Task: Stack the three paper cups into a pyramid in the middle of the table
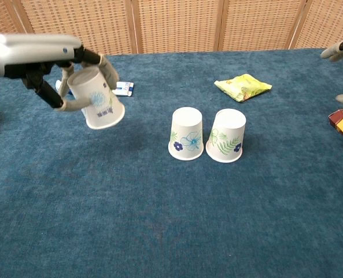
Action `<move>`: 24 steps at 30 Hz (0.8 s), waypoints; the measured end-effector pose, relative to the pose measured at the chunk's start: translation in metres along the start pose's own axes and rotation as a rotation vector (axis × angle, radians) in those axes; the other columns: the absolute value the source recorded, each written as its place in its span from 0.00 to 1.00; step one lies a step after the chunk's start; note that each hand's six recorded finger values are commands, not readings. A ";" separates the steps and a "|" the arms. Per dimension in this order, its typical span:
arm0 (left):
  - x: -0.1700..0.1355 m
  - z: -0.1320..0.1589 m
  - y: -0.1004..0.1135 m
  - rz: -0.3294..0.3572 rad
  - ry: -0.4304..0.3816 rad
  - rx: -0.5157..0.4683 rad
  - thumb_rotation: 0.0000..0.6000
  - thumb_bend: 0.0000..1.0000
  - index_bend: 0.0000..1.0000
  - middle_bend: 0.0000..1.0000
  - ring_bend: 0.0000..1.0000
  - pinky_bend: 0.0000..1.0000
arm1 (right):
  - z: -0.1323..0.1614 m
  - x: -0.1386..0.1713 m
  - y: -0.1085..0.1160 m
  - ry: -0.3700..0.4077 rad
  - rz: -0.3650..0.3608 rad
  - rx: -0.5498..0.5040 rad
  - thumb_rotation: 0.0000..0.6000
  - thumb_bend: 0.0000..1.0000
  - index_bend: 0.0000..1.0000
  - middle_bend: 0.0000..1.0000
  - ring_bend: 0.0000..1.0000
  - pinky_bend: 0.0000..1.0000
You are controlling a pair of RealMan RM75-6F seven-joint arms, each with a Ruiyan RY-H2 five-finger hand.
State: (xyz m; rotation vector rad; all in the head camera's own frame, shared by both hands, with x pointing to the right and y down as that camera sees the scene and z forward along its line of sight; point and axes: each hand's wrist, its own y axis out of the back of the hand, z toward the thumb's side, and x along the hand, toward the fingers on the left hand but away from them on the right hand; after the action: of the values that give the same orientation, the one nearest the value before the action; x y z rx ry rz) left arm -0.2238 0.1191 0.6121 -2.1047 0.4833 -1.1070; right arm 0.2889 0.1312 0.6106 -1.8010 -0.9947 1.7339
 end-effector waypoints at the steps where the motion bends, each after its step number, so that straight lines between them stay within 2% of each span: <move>1: 0.000 0.004 0.006 0.011 -0.013 0.002 1.00 0.50 0.35 0.22 0.30 0.56 | 0.001 0.000 0.001 0.005 -0.004 0.000 1.00 0.41 0.00 0.04 0.00 0.13; 3: 0.001 0.010 0.012 0.023 -0.032 0.004 1.00 0.50 0.35 0.22 0.29 0.56 | 0.002 0.001 0.002 0.017 -0.011 0.000 1.00 0.41 0.00 0.03 0.00 0.03; 5: 0.004 0.017 0.018 0.033 -0.049 0.009 1.00 0.50 0.36 0.22 0.29 0.56 | 0.002 0.002 0.003 0.033 -0.019 0.000 1.00 0.40 0.00 0.02 0.00 0.00; 12: 0.018 0.036 0.025 0.042 -0.094 0.003 1.00 0.50 0.35 0.22 0.29 0.56 | -0.002 0.008 0.007 0.056 -0.044 -0.010 1.00 0.40 0.00 0.00 0.00 0.00; 24: 0.057 0.073 0.024 0.032 -0.164 0.022 1.00 0.50 0.35 0.22 0.29 0.55 | -0.013 0.020 0.014 0.050 -0.060 -0.012 1.00 0.40 0.00 0.00 0.00 0.00</move>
State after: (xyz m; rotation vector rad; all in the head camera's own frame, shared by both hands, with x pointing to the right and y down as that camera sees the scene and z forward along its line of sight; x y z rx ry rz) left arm -0.1313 0.0983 0.5988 -2.1394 0.4234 -0.9084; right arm 0.3030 0.1395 0.5880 -1.7942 -1.0298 1.6431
